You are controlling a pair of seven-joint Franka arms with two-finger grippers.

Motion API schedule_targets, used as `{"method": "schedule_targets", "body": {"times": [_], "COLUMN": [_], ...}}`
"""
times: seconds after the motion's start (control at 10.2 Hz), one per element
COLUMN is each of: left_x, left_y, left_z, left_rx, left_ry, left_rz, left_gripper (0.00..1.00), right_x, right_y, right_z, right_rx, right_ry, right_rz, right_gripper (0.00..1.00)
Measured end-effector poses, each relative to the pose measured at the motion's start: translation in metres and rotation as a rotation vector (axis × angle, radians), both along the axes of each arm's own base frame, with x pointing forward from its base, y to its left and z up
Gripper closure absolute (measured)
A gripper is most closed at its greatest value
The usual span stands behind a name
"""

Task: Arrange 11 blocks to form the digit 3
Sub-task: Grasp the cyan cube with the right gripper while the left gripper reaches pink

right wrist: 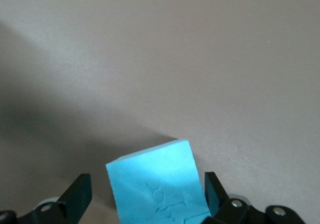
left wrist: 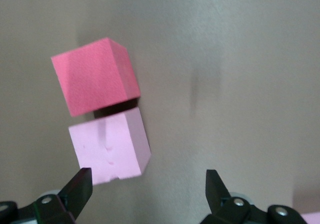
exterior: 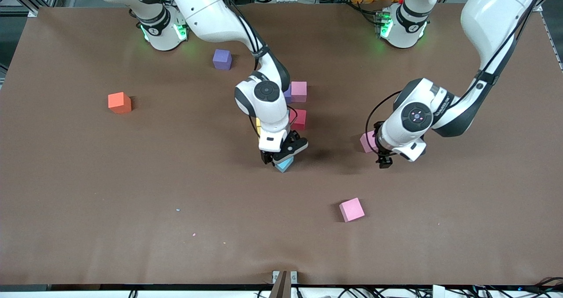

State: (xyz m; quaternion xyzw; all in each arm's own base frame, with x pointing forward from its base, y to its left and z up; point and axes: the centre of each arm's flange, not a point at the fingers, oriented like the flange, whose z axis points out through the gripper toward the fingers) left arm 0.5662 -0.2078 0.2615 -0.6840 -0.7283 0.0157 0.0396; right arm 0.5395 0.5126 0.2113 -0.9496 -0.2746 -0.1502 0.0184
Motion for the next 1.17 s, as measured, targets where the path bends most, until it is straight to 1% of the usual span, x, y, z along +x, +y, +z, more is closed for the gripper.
{"method": "schedule_targets", "body": {"times": [0.39, 0.49, 0.59, 0.68, 0.98, 1.08, 1.17], "left_x": [-0.018, -0.02, -0.022, -0.022, -0.029, -0.032, -0.035], "left_y": [0.003, 0.005, 0.005, 0.005, 0.005, 0.004, 0.004], "left_z": [-0.02, -0.024, -0.025, -0.026, -0.032, -0.035, -0.038], "left_rx": [-0.032, -0.035, -0.037, -0.037, -0.034, -0.032, -0.033], "left_ry": [-0.009, -0.007, -0.007, -0.006, 0.008, 0.015, 0.019], "left_rz": [0.015, 0.016, 0.016, 0.016, 0.01, 0.007, 0.005], "left_gripper": [0.0, 0.0, 0.0, 0.0, 0.0, 0.0, 0.0], "right_x": [0.001, 0.001, 0.002, 0.003, 0.005, 0.009, 0.019], "right_y": [0.004, 0.004, 0.004, 0.004, 0.004, 0.001, -0.007], "right_z": [-0.003, -0.004, -0.004, -0.002, 0.0, 0.003, 0.008], "right_rx": [0.0, -0.001, -0.005, -0.007, -0.008, 0.004, 0.029], "right_ry": [-0.005, -0.005, -0.008, -0.014, -0.019, -0.017, -0.008], "right_rz": [0.005, 0.006, 0.015, 0.028, 0.032, 0.013, -0.03], "right_gripper": [0.0, 0.11, 0.27, 0.39, 0.45, 0.45, 0.45]}}
